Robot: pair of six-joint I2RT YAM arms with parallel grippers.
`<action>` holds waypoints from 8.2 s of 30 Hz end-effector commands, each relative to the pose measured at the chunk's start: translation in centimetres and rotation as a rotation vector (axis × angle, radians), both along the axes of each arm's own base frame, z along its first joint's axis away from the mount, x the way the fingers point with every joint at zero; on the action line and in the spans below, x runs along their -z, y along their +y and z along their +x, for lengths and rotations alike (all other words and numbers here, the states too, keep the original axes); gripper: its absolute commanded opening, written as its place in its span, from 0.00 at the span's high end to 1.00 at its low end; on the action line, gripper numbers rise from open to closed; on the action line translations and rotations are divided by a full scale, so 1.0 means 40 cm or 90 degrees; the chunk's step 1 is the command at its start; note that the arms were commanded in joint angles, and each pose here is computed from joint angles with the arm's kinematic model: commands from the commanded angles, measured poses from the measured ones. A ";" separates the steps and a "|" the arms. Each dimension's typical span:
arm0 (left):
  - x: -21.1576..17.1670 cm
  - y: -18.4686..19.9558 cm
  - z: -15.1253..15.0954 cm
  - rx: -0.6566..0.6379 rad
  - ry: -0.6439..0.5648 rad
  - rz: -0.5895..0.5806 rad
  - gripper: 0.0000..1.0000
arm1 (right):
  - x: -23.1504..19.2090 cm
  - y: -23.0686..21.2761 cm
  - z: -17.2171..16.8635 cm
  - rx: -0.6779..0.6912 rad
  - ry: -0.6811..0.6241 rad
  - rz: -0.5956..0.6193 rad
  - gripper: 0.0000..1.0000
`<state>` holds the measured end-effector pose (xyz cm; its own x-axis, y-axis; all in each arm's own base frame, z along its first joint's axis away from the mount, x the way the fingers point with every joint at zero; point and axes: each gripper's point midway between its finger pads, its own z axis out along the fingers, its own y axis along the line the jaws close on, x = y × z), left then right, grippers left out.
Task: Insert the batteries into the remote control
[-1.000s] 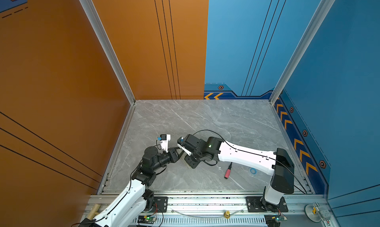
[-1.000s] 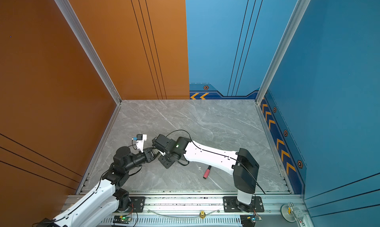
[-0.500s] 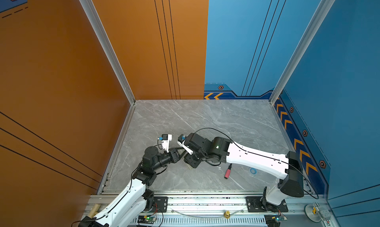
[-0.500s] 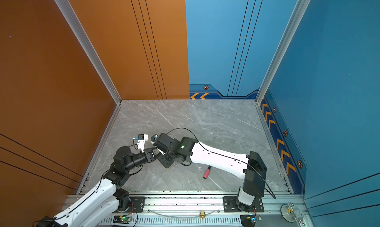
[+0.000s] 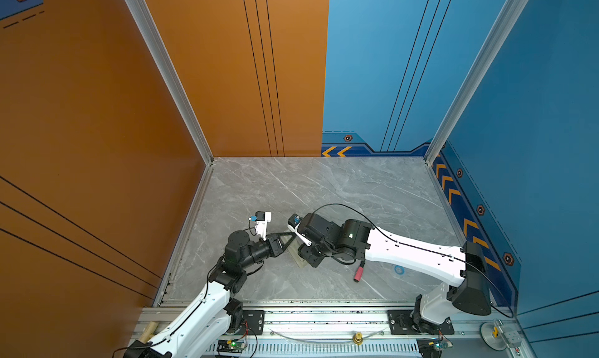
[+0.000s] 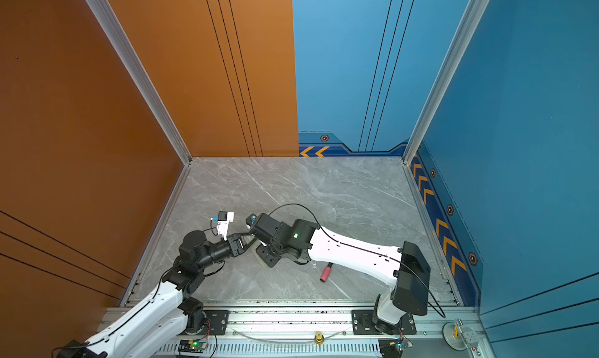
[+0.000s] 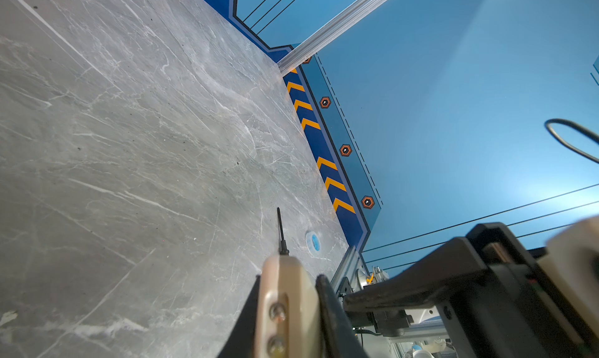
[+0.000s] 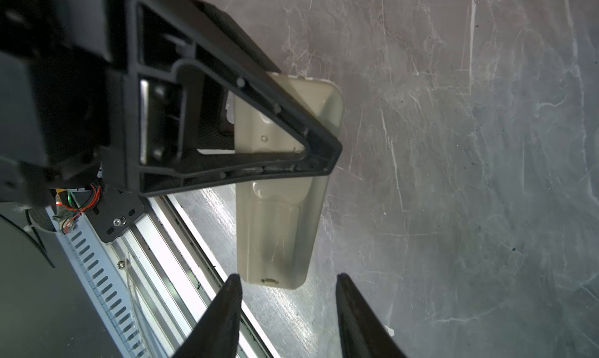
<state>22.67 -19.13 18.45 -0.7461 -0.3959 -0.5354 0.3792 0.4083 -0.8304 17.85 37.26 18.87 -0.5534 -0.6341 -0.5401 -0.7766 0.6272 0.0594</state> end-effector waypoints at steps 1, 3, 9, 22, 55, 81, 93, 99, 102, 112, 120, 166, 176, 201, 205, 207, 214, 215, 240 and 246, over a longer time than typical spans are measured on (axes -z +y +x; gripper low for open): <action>-0.042 -0.005 -0.003 0.014 -0.031 -0.020 1.00 | 0.032 -0.014 0.019 0.018 -0.005 -0.022 0.54; -0.042 -0.005 -0.005 0.015 -0.031 -0.021 1.00 | 0.043 -0.014 0.023 0.021 -0.002 -0.023 0.55; -0.043 -0.005 -0.005 0.014 -0.031 -0.024 1.00 | 0.086 -0.014 0.032 0.028 0.010 -0.029 0.55; -0.037 0.004 0.003 -0.001 -0.023 -0.018 1.00 | 0.081 -0.010 0.035 0.036 0.012 -0.010 0.53; -0.066 0.058 0.046 -0.107 0.058 0.043 1.00 | 0.099 0.066 0.037 -0.034 0.004 0.128 0.25; -0.163 0.020 0.043 -0.039 -0.038 0.014 0.16 | 0.025 0.007 0.034 -0.040 -0.008 0.211 0.91; -0.307 -0.032 -0.051 0.105 -0.204 -0.023 0.02 | -0.157 -0.060 0.005 -0.094 -0.005 0.406 0.92; -0.381 -0.075 -0.114 0.184 -0.283 -0.049 0.02 | -0.236 -0.057 -0.030 -0.140 -0.006 0.492 0.92; -0.400 -0.103 -0.141 0.225 -0.304 -0.058 0.01 | -0.253 -0.052 -0.039 -0.152 -0.002 0.520 0.92; -0.420 -0.139 -0.168 0.265 -0.323 -0.076 0.07 | -0.299 -0.059 -0.058 -0.182 -0.016 0.594 0.94; -0.424 -0.151 -0.170 0.274 -0.325 -0.080 0.30 | -0.305 -0.057 -0.069 -0.201 -0.008 0.619 0.95; -0.124 0.045 0.059 -0.089 -0.041 0.378 1.00 | -0.134 -0.234 0.072 0.052 -0.101 0.351 0.04; 0.086 0.138 0.099 -0.098 0.174 0.682 1.00 | -0.112 -0.352 0.080 0.117 -0.158 0.276 0.03; 0.423 0.099 0.129 -0.052 0.339 0.818 0.89 | -0.126 -0.679 0.186 0.426 -0.277 0.251 0.00; 0.438 0.098 0.126 -0.056 0.340 0.811 0.69 | -0.134 -0.700 0.185 0.444 -0.286 0.260 0.00; 0.439 0.097 0.123 -0.058 0.338 0.799 0.52 | -0.132 -0.708 0.186 0.452 -0.289 0.257 0.00; 0.406 0.094 0.118 -0.067 0.311 0.774 0.16 | -0.123 -0.738 0.191 0.472 -0.290 0.243 0.00; 0.399 0.094 0.119 -0.068 0.306 0.771 0.10 | -0.118 -0.744 0.192 0.477 -0.288 0.240 0.00; 0.111 0.491 0.173 -0.495 -0.002 0.852 0.02 | 0.093 -0.969 0.234 0.644 -0.455 0.137 0.00; 0.113 0.480 0.243 -0.506 -0.108 0.805 0.02 | 0.130 -0.988 0.255 0.652 -0.497 0.126 0.00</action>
<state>29.81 0.49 11.74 -0.5948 0.0826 -0.7996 -0.2375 0.9323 0.2730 26.93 -1.59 11.59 -0.3438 0.0453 -0.9380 0.1502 0.9886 -0.0073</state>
